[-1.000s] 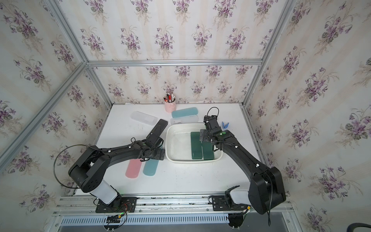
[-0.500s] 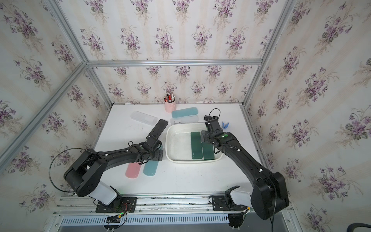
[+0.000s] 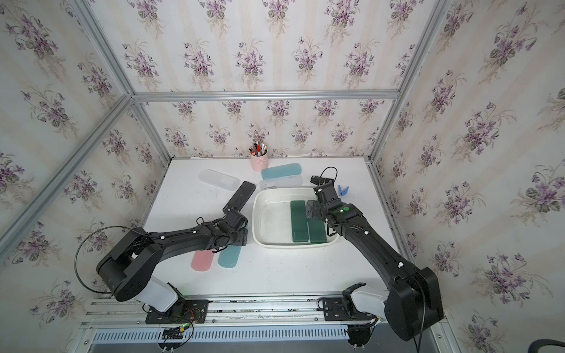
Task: Put the pencil case into the storage box
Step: Pick up the pencil case from the center of the board.
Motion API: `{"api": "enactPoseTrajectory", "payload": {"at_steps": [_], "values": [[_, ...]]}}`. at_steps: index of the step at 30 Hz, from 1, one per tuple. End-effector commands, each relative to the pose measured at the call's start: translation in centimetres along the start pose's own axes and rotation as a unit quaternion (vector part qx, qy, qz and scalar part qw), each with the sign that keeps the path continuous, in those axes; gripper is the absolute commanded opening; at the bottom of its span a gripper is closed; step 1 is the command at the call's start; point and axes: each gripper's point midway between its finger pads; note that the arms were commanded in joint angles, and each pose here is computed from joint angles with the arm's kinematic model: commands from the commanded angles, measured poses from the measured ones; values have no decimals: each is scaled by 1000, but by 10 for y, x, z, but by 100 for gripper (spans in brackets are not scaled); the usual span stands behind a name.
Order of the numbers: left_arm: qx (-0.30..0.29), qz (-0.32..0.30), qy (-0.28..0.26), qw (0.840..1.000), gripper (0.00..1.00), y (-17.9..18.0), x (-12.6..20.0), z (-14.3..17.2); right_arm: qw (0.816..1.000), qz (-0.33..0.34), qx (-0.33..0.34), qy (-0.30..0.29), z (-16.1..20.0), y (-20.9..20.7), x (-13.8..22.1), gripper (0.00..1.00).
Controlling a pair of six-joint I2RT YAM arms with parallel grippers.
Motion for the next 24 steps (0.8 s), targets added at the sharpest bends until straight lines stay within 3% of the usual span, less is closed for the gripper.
{"api": "enactPoseTrajectory", "payload": {"at_steps": [1, 9, 13, 24], "values": [[-26, -82, 134, 987, 77, 50, 6, 66, 1000, 0, 2, 3, 2, -1, 1, 100], [-27, -83, 121, 989, 75, 50, 26, 55, 1000, -1, 5, 1, 4, 0, 0, 99], [-39, -88, 94, 991, 76, 51, 57, 33, 1000, -1, 8, -1, 1, 0, 0, 100], [-41, -19, 29, 999, 77, 15, 143, -32, 1000, -2, 12, -8, -2, 0, -1, 100]]}}
Point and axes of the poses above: each gripper's point midway between its finger pads, its own x axis back along the fingers, its own y axis along the line the jaws close on, z = x × y, and after that the axes turned 15 degrees about x, right-handed
